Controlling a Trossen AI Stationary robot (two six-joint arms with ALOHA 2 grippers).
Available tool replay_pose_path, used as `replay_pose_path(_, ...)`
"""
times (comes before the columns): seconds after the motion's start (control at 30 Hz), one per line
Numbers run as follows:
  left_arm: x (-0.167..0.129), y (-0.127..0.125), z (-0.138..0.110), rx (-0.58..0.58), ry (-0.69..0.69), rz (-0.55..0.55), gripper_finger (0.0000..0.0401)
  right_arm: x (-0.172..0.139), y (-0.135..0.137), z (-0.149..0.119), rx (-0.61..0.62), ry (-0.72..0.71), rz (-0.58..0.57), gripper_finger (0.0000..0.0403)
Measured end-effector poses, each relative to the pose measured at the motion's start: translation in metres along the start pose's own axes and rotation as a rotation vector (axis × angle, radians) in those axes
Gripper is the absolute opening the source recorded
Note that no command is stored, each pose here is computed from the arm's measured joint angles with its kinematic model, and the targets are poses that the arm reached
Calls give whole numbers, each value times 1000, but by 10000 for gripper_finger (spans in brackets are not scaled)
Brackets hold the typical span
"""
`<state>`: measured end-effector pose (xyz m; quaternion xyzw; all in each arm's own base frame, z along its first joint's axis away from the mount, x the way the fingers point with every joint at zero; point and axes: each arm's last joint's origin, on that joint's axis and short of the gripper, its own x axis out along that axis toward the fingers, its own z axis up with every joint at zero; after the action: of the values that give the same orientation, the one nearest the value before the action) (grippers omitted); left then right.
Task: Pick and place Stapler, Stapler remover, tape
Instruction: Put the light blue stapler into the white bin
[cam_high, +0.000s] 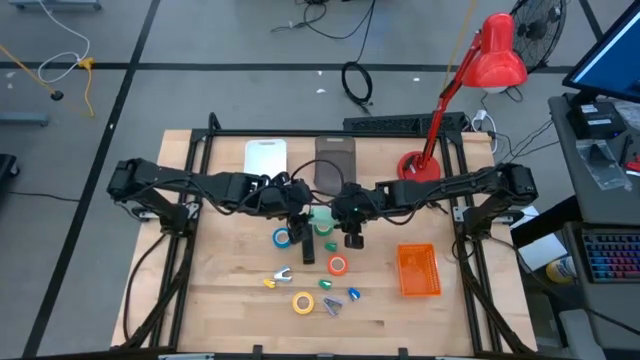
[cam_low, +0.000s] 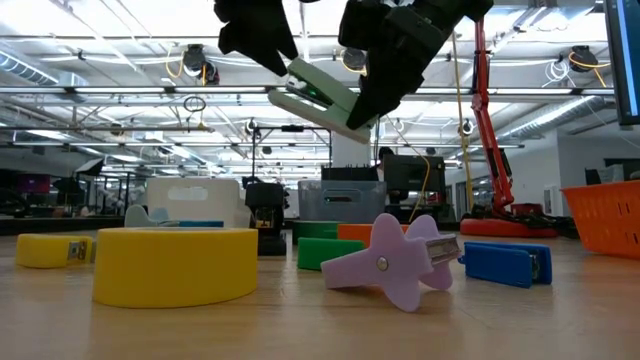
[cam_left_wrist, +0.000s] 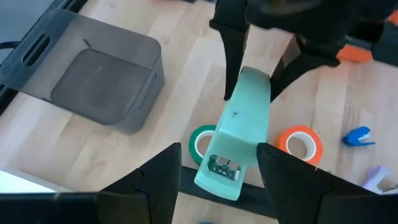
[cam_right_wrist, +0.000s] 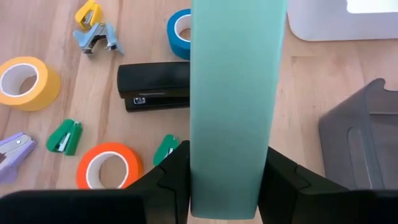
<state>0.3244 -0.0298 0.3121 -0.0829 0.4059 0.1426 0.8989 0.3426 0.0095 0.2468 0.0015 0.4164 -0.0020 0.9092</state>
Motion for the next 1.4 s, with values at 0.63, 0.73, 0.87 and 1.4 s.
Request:
replay_pose_path(0.63, 0, -6, 0, 80, -24, -13, 216, -1, 2, 6, 11, -57, 5, 120)
replay_pose_path(0.73, 0, -4, 1, 75, -27, -10, 216, -1, 4, 6, 8, -62, 9, 120)
replay_pose_path(0.87, 1, -3, 2, 73, -31, -14, 216, -1, 5, 6, 8, -63, 8, 120)
replay_pose_path(1.4, 1, -3, 3, 107, -28, -41, 216, -1, 5, 10, 7, -106, 14, 120)
